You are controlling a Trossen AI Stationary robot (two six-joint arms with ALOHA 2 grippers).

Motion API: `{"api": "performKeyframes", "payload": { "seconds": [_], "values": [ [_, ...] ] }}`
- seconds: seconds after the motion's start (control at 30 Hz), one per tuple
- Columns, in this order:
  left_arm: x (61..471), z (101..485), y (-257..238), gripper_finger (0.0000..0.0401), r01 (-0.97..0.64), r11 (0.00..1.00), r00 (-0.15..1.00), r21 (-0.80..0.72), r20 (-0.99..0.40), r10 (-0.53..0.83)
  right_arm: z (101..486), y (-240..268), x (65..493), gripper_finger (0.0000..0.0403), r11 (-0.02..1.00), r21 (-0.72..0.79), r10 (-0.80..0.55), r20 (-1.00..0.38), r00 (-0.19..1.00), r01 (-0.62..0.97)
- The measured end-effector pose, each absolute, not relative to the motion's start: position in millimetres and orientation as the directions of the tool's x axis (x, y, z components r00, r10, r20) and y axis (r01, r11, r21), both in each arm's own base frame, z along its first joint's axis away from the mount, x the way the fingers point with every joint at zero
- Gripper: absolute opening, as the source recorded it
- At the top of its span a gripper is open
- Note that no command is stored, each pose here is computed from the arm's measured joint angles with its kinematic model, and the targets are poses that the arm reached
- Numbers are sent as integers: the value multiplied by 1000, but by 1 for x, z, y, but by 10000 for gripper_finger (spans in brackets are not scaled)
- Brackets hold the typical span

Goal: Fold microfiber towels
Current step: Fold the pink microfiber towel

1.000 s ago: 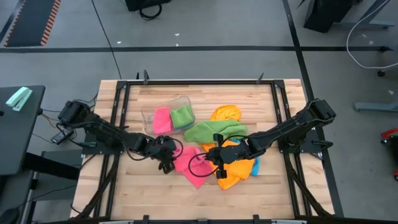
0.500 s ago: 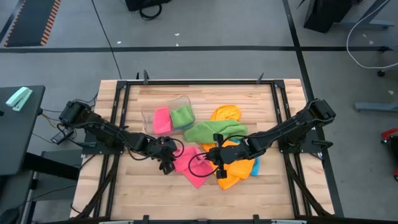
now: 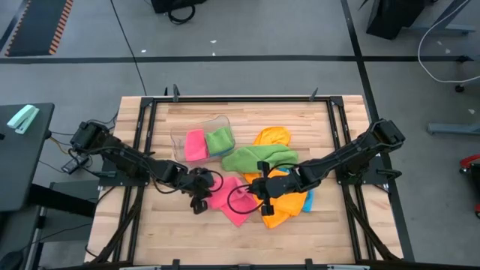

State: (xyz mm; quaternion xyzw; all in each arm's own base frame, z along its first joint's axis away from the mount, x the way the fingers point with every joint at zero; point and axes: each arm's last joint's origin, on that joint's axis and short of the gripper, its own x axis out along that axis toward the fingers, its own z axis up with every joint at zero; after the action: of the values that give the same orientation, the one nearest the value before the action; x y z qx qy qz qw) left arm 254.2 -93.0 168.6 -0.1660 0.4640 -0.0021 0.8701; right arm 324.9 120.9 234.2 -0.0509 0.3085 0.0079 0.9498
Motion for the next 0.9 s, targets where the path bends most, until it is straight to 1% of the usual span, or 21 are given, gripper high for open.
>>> {"api": "performKeyframes", "payload": {
  "seconds": [0.1, 0.17, 0.23, 0.3, 0.37, 0.47, 0.53, 0.63, 0.77, 0.83, 0.9],
  "values": [
    [260, 184, -106, 4, 6, 954, 589, -301, -769, -246, 234, 125, 324, 2, 993, -60, 46, -597, 801, -102],
    [260, 197, -113, 4, 83, 955, 584, -285, -762, -278, 234, 131, 322, 2, 987, -41, 98, -601, 793, -153],
    [261, 218, -120, 3, 152, 953, 596, -262, -745, -300, 236, 137, 319, 2, 980, -41, 131, -599, 790, -193],
    [262, 238, -124, 3, 206, 952, 611, -225, -731, -305, 244, 142, 318, 2, 977, -40, 149, -580, 801, -210],
    [259, 253, -126, 3, 231, 959, 611, -163, -743, -273, 259, 145, 318, 2, 974, -45, 163, -551, 819, -224],
    [260, 277, -125, 3, 218, 974, 640, -59, -745, -188, 278, 147, 320, 2, 968, -90, 150, -536, 830, -233],
    [256, 290, -122, 2, 179, 984, 634, 15, -766, -103, 287, 147, 320, 2, 963, -148, 109, -554, 825, -226],
    [251, 306, -118, 3, 138, 987, 639, 87, -769, -21, 299, 144, 320, 2, 949, -239, 35, -567, 823, -205],
    [239, 325, -110, 2, 111, 986, 647, 127, -762, 26, 320, 138, 317, 2, 917, -360, -84, -598, 797, -173],
    [232, 336, -105, 2, 87, 985, 663, 152, -746, 57, 334, 137, 315, 2, 905, -393, -113, -593, 797, -164],
    [225, 349, -100, 2, 81, 983, 698, 162, -713, 60, 345, 136, 314, 2, 890, -422, -129, -593, 795, -171]
  ]
}}
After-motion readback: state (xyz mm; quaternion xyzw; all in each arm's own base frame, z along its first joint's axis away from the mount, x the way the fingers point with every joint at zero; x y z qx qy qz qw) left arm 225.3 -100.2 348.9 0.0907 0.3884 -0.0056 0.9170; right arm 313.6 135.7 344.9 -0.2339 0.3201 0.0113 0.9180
